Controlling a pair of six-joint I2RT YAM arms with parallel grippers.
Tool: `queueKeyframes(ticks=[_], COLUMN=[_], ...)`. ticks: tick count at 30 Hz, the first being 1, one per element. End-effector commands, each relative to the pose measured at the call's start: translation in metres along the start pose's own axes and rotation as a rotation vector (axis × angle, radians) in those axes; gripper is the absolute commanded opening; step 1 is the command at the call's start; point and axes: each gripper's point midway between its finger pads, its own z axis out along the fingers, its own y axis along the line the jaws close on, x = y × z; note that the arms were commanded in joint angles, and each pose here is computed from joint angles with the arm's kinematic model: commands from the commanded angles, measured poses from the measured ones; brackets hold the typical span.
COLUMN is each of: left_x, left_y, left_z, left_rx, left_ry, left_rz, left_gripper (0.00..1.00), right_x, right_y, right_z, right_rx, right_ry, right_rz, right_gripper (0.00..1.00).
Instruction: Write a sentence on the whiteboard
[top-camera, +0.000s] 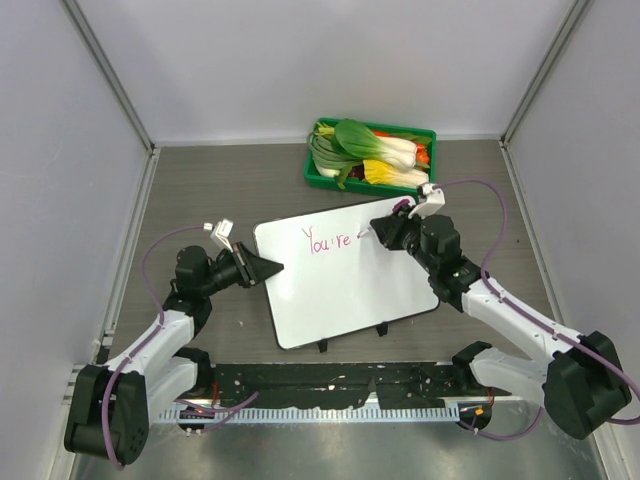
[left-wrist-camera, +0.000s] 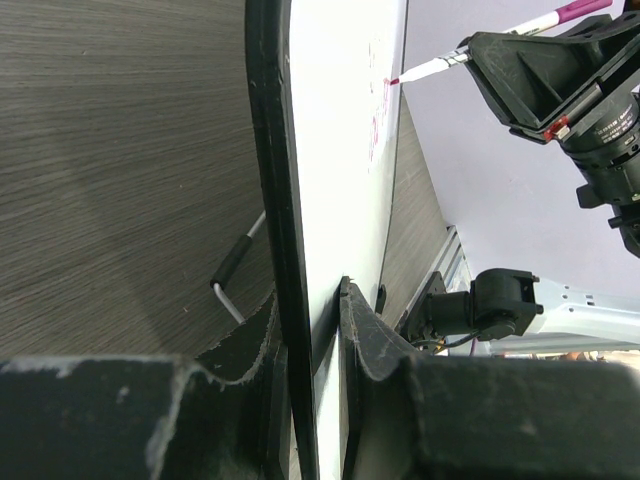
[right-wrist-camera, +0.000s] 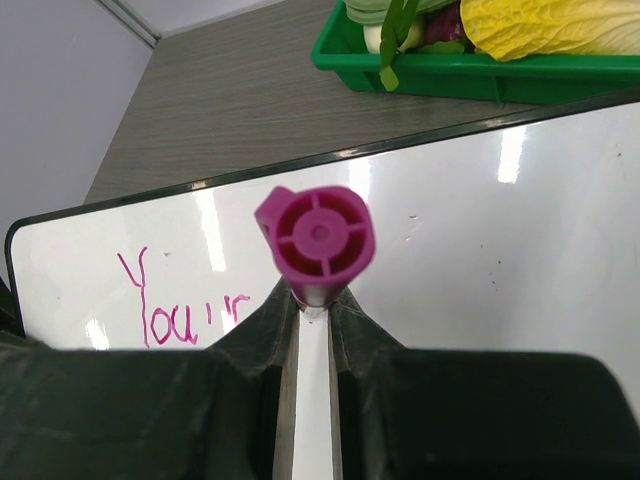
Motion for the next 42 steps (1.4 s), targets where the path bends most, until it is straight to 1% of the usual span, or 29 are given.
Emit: queueKeyframes(ticks=[1,15,20,26,34,42], left_x=[0.003,0.003,0.003,0.004,0.003,0.003], left_y=[0.045,0.044,0.044,0.045,0.045,0.045], left_z=[-0.002,-0.002,-0.002,-0.002,-0.002,-0.002], left_rx=[-0.178,-0.177,-0.176,-0.179,-0.179,-0.179], left_ry=[-0.014,-0.014,-0.013,-0.012,-0.014,-0.012], left_rz=[0.125,0.126,0.127,0.125,0.127,0.126], left_gripper=[0.0,0.0,0.0,0.0,0.0,0.0], right_x=[0.004,-0.004,-0.011,-0.024,-0.056,-0.057], right_y=[-0.008,-0.021,-0.019,-0.007,0.01,0.005], right_z=[-0.007,-0.007,-0.006,-0.007,-0.018,-0.004], right_rx=[0.023,0.102,0.102,0.06,0.012,0.041], right_ry=[0.005,-0.027,-0.047,-0.076,-0.17,-0.156], right_rz=[-0.012,-0.026,-0.022,-0.009,0.004,-0.004], right_gripper=[0.01,0.01,0.01,0.01,0.01,0.01])
